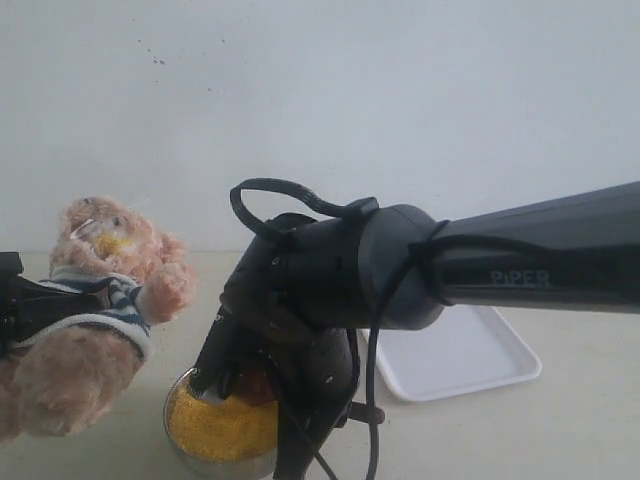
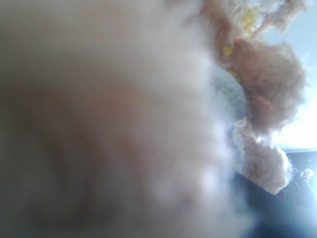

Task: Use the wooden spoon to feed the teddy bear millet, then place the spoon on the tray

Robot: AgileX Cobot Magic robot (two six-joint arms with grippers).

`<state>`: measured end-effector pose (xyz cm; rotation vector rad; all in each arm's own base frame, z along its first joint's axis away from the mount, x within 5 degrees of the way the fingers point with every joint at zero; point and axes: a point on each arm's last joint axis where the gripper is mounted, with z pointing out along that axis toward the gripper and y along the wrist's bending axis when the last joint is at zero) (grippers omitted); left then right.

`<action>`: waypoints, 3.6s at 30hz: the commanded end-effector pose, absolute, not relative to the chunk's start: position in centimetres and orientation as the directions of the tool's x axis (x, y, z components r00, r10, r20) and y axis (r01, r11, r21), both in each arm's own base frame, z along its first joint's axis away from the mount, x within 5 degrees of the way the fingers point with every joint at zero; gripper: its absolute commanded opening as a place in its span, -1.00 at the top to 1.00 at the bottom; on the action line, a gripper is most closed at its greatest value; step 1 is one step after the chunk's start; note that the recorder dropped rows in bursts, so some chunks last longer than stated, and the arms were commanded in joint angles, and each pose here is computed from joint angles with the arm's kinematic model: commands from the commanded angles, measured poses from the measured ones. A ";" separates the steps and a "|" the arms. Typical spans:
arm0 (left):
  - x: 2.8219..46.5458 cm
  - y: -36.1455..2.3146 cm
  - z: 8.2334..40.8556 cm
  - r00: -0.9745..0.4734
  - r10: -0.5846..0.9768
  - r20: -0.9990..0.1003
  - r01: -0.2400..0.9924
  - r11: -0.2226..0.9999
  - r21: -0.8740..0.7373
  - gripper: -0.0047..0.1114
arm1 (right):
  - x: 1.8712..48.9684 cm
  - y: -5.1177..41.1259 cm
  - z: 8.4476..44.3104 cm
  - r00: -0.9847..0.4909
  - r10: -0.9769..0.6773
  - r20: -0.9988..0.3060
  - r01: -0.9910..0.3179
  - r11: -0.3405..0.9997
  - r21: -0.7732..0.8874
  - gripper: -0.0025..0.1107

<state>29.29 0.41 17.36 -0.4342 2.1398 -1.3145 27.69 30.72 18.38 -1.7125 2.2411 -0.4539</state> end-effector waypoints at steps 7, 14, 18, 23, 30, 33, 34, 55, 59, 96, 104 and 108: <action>29.4 0.4 17.8 -0.769 -0.551 -0.325 0.049 0.455 -0.889 0.85 | 27.4 31.3 18.3 -0.247 -0.964 -0.094 -0.898 0.265 -0.352 0.96; 29.4 0.4 17.8 -0.769 -0.551 -0.325 0.049 0.455 -0.889 0.85 | 27.6 31.0 18.9 -0.280 -0.954 -0.107 -0.879 0.300 -0.371 0.96; 29.4 0.4 17.8 -0.769 -0.551 -0.325 0.049 0.455 -0.889 0.85 | 28.2 29.7 20.6 -0.298 -0.944 -0.141 -0.890 0.328 -0.317 0.96; 29.2 0.3 17.7 -0.781 -0.531 -0.329 0.054 0.467 -0.883 0.85 | 28.5 28.1 20.7 -0.339 -0.932 -0.130 -0.920 0.357 -0.161 0.96; 29.0 0.1 18.0 -0.794 -0.513 -0.326 0.084 0.438 -0.895 0.85 | 29.3 27.1 21.2 -0.433 -0.877 -0.210 -0.897 0.442 0.004 0.96; 28.9 -0.2 18.3 -0.804 -0.499 -0.322 0.112 0.406 -0.907 0.85 | 29.6 26.3 21.6 -0.448 -0.868 -0.214 -0.893 0.445 0.066 0.96; 28.8 -0.3 18.3 -0.812 -0.491 -0.317 0.113 0.400 -0.909 0.85 | 29.6 26.0 21.6 -0.457 -0.864 -0.212 -0.889 0.448 0.088 0.96; 26.4 1.2 19.9 -0.866 -0.403 -0.298 0.076 0.482 -0.873 0.85 | 31.2 23.3 22.1 -0.487 -0.832 -0.266 -0.865 0.419 0.275 0.96; 25.8 1.3 19.7 -0.888 -0.358 -0.288 0.058 0.536 -0.842 0.85 | 31.4 23.4 22.1 -0.491 -0.823 -0.284 -0.866 0.427 0.261 0.96; 21.0 -0.7 15.6 -0.909 -0.402 -0.111 -0.089 0.447 -0.890 0.85 | 31.0 25.2 22.6 -0.623 -0.718 -0.311 -0.780 0.539 0.319 0.96; 21.1 -0.7 15.6 -0.907 -0.405 -0.114 -0.090 0.451 -0.888 0.85 | 32.3 25.4 27.4 -0.631 -0.703 -0.329 -0.776 0.576 0.257 0.96; 21.1 -0.7 15.6 -0.907 -0.405 -0.114 -0.090 0.451 -0.888 0.85 | 32.2 26.5 30.1 -0.593 -0.705 -0.390 -0.804 0.543 0.240 0.96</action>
